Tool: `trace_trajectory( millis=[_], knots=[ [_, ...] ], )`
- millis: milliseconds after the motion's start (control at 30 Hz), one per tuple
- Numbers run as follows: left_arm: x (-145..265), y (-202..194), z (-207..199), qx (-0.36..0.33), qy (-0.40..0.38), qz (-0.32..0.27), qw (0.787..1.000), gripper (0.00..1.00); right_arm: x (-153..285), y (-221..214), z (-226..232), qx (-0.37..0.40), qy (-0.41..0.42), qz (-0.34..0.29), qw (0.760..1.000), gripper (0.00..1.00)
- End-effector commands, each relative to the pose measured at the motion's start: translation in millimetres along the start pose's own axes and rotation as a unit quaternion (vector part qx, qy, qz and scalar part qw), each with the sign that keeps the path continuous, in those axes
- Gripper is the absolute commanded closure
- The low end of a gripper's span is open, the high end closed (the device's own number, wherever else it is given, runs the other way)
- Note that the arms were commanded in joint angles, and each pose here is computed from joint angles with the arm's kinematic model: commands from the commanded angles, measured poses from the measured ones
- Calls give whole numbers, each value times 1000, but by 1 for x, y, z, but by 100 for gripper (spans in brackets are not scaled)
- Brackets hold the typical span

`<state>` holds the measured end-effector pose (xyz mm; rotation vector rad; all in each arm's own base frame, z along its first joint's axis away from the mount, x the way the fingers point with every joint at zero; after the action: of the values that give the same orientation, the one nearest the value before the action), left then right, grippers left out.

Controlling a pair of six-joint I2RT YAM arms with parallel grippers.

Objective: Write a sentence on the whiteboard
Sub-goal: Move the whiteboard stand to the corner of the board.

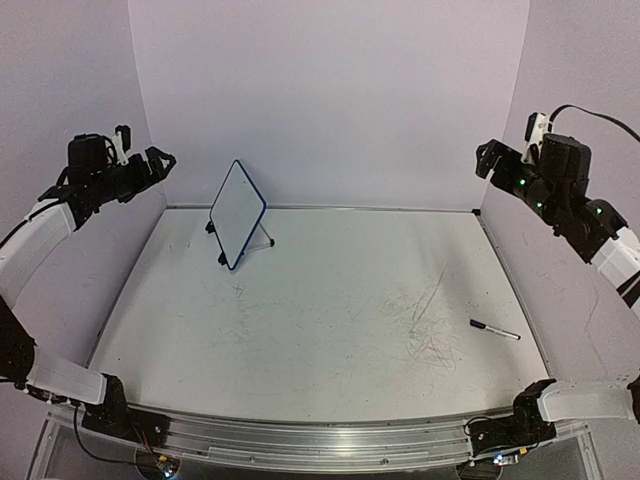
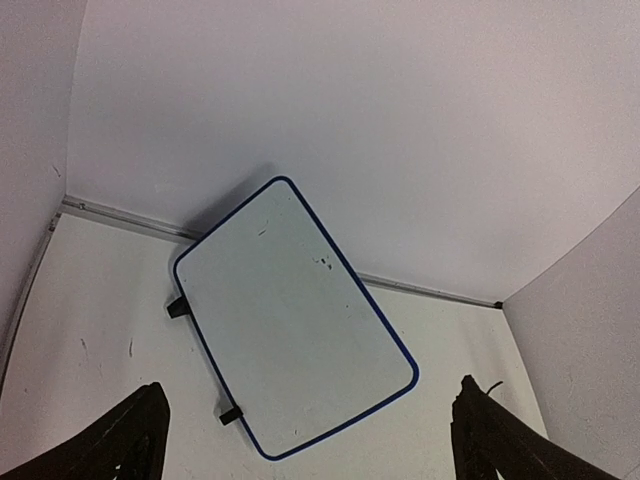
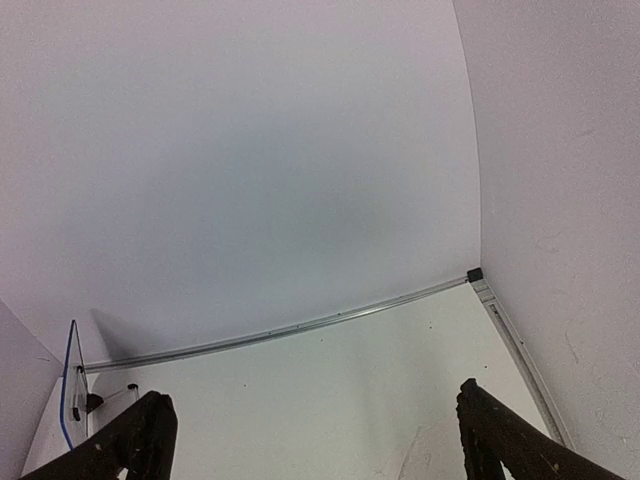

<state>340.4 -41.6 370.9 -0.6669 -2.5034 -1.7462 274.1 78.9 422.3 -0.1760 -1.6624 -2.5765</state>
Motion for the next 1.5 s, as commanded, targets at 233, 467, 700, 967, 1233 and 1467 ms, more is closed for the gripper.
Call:
trace_trajectory(
  millis=[233, 467, 700, 967, 1233, 1467],
  knots=[
    [-70, -101, 49, 89, 30, 194, 977, 1, -19, -17, 6, 5, 18, 27, 999, 2],
    [-125, -157, 83, 136, 54, 282, 948, 25, -24, -31, 15, 3, 74, 61, 995, 2],
    [-178, -183, 93, 137, 53, 315, 938, 66, -17, -38, 13, -9, 93, 73, 993, 2],
    [-209, -218, 94, 124, 56, 347, 928, 80, -12, -42, 12, -21, 108, 78, 991, 2],
    [-212, -240, 64, 92, 49, 366, 925, 86, -20, -62, 13, -39, 130, 105, 985, 2],
    [-197, -265, 14, 104, 6, 373, 922, 94, -33, -80, 20, -51, 164, 133, 976, 2]
  ],
)
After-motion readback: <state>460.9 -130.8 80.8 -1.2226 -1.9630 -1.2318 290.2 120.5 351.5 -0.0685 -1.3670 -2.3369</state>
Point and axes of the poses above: each gripper's point midway between its finger pads, its own x axis back along the fingers, its own z axis along the line the jaws close on, y = z × x, the point moved 8 cm from there along x, back along the fingers, and after that the axes turned 7 degrees about -x, right-handed, at the moved point
